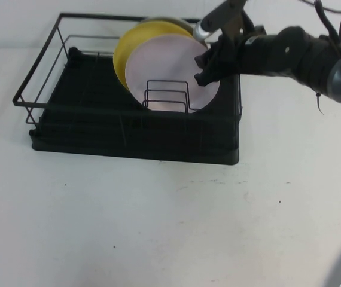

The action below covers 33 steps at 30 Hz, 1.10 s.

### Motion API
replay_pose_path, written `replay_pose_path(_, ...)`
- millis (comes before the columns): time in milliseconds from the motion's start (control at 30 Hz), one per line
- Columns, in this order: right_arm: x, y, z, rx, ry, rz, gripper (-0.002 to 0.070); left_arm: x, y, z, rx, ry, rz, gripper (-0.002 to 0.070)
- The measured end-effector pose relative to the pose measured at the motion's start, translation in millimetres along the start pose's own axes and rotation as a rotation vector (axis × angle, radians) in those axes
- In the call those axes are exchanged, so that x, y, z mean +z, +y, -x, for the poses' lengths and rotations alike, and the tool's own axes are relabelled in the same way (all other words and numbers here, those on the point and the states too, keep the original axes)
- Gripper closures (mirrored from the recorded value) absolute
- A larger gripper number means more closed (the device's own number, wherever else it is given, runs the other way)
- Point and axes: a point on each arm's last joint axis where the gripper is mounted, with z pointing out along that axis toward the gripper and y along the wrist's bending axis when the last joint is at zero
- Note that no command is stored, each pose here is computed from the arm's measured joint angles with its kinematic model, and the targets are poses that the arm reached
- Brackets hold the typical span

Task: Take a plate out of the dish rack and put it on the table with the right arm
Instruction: Grasp the plate from the shelf

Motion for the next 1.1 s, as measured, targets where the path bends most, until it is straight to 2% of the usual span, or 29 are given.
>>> replay_pose_path(400,0.8,0.7,-0.2,0.035,-0.005,0.006,0.0359,0.0,0.0,0.0,0.0,0.0,0.0,0.0679)
replay_pose_path(700,17.2,3.7,-18.5,0.044,0.027,0.005,0.0367,0.0,0.0,0.0,0.0,0.0,0.0,0.0679)
replay_pose_path(1100,17.8,1.7,-17.7,0.04,0.01,-0.018,0.0571,0.0,0.0,0.0,0.0,0.0,0.0,0.0679)
